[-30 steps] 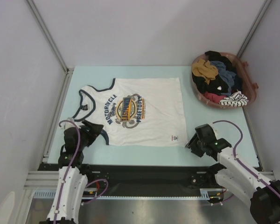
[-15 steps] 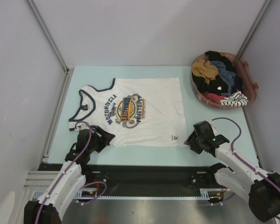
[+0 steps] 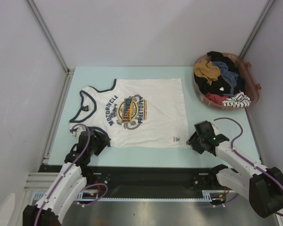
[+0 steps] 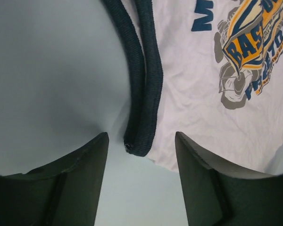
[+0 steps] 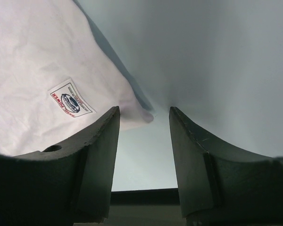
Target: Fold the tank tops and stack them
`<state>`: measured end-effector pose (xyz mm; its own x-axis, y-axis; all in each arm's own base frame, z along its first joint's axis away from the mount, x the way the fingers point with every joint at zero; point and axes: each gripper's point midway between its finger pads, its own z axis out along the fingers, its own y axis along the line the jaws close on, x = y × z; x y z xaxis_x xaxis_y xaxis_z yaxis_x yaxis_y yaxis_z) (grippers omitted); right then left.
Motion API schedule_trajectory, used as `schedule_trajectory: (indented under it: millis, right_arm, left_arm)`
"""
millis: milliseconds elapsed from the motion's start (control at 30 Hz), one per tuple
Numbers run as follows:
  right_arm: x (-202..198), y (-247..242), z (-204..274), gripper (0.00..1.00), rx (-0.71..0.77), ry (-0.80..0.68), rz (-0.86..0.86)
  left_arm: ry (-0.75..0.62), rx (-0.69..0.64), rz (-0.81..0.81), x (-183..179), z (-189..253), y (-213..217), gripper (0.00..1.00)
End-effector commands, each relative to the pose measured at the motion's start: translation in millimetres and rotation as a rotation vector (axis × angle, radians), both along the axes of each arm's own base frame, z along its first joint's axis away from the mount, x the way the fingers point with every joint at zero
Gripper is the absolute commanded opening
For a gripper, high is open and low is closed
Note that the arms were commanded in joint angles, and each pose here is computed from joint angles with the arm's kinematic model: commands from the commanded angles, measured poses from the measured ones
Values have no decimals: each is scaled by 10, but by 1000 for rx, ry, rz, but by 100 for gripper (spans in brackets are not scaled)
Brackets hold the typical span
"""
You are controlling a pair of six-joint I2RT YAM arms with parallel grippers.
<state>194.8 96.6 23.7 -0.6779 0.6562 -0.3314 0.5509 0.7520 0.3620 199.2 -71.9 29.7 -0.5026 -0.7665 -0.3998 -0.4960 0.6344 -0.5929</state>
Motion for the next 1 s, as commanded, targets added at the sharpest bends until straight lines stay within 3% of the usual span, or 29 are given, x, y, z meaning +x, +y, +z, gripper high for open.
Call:
schedule_trajectory:
  millis: [0, 67, 100, 400, 500, 533, 600, 633, 967]
  right_arm:
    - [183, -6, 129, 51, -4, -64, -21]
    - [184, -14, 125, 51, -6, -63, -21]
    - [189, -16, 127, 51, -6, -64, -23]
    - [181, -32, 116, 51, -6, -61, -22]
    - [191, -29, 119, 51, 0, -67, -20]
    - [186, -31, 110, 51, -2, -64, -20]
    - [191, -28, 116, 50, -4, -65, -13]
    - [191, -31, 122, 50, -4, -65, -14]
    - [148, 59, 138, 48, 34, -64, 17]
  left_arm:
    - [43, 15, 11, -16, 16, 16, 61]
    - [34, -19, -14, 3, 7, -73, 45]
    - [44, -29, -19, -9, -24, -98, 44]
    - [60, -16, -33, -62, -41, -127, 45]
    - [74, -6, -40, -60, -82, -134, 30]
    - [71, -7, -40, -46, -85, -139, 18]
    - [59, -1, -43, -20, -72, -136, 3]
    - [47, 6, -49, -3, -62, -134, 0]
    - [17, 9, -64, 14, 0, -141, 0]
